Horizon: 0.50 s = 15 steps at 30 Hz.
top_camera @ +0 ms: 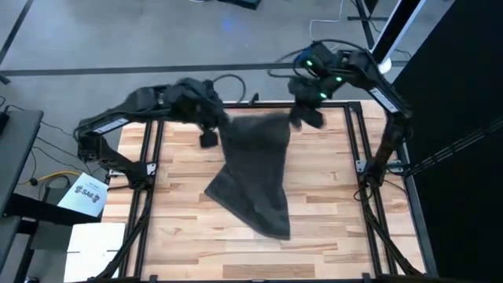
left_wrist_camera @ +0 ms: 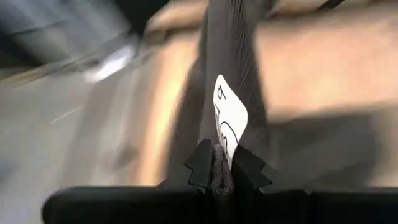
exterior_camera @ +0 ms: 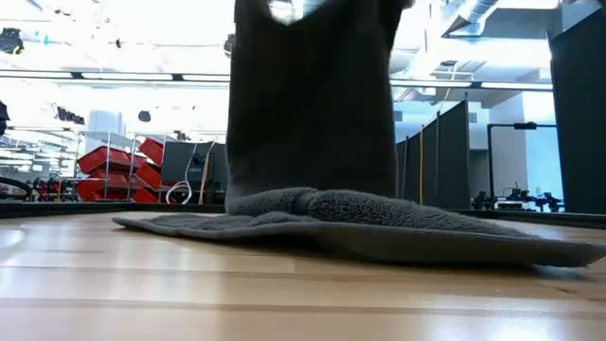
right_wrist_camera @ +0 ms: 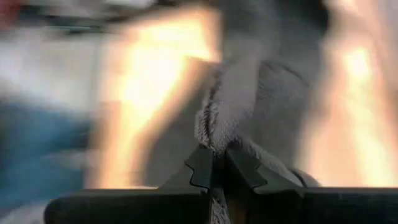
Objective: Roll towel
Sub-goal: Fold the black towel
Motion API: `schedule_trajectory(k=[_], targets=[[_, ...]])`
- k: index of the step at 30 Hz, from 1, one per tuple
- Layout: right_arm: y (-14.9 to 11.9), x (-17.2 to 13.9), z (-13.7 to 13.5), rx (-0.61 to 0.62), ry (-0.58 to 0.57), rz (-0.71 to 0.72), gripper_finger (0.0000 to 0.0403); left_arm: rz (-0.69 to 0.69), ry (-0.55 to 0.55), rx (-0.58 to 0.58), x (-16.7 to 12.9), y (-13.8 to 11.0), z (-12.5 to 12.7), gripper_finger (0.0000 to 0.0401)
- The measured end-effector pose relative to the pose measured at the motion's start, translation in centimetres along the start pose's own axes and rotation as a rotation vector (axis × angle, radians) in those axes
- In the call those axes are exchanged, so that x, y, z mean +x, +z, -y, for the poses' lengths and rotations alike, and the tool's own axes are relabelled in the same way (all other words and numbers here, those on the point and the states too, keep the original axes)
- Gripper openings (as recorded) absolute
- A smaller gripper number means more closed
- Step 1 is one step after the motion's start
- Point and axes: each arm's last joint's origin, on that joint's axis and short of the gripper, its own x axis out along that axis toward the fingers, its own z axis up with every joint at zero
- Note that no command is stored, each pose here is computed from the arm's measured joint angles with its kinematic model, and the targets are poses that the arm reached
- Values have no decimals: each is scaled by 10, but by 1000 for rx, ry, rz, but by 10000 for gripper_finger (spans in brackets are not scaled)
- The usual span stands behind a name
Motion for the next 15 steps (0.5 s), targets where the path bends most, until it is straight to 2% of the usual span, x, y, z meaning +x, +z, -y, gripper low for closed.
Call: schedule_trajectory(k=[1,3,6,11,15], targets=[[2,-5,-13,-58,100,55,8,94,-109,-36,-11,8,3,16],[6,-15,-38,-169,232,158,8,290,-290,-59,-35,26,6,16],[17,-17,-70,-297,358,261,8,562,-515,7,-67,50,15,16],[34,-13,-122,-557,635,404,8,944,-767,216,-107,79,32,16],[48,-25,-162,-786,822,582,8,1142,-856,272,-118,94,45,16]])
